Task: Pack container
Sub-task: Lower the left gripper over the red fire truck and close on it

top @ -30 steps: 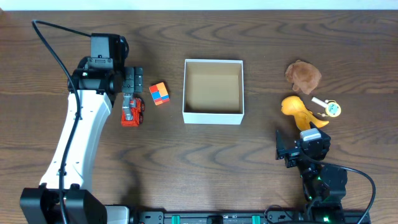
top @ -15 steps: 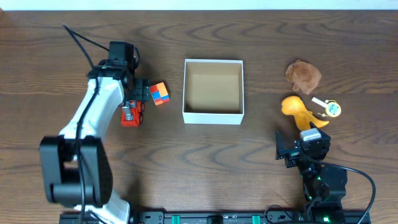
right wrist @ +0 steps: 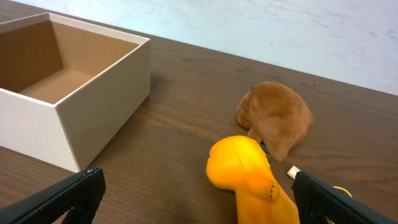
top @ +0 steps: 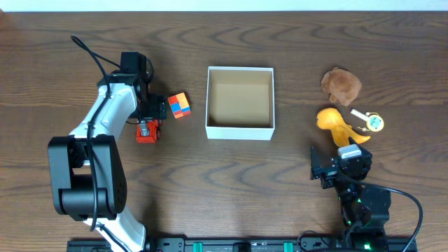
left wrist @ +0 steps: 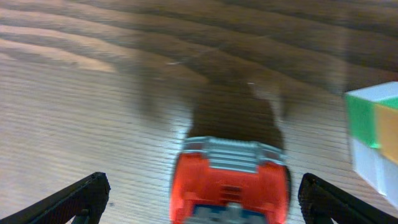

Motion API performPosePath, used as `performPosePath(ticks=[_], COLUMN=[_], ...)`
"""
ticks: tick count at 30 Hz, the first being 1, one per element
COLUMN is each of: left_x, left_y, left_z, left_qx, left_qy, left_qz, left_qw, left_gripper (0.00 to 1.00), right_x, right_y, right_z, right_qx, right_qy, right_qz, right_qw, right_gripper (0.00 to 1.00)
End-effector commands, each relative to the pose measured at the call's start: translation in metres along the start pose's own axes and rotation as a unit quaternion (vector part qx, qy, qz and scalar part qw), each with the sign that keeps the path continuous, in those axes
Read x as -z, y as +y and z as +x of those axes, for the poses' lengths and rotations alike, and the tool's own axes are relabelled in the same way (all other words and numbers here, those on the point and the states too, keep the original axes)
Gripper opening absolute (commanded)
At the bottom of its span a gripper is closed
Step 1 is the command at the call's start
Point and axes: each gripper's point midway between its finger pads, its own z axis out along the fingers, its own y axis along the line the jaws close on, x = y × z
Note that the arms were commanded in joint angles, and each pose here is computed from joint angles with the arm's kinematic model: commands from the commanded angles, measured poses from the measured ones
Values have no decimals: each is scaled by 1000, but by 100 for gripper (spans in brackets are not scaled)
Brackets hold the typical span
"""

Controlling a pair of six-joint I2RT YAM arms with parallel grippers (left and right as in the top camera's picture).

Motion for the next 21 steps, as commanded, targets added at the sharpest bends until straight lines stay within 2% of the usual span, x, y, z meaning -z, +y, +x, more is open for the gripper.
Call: performPosePath(ticks=[1,13,21], left_x=[-4,-15,-15], left_y=[-16,-16,-16], left_z=[6,32,31], left_qx=[-8,-11,-10], left_qy=[13,50,47], left_qz=[48,46,46], left_qw=[999,998,998], left_gripper=[98,98,98], right_x=[0,0,0], right_y=[-2,-2,-2], right_z=[1,1,1], right_qx=[-7,-7,-7], right_qy=[0,0,0], right_qz=[3,3,3], right_qw=[1000,1000,1000], right_gripper=[99,99,99])
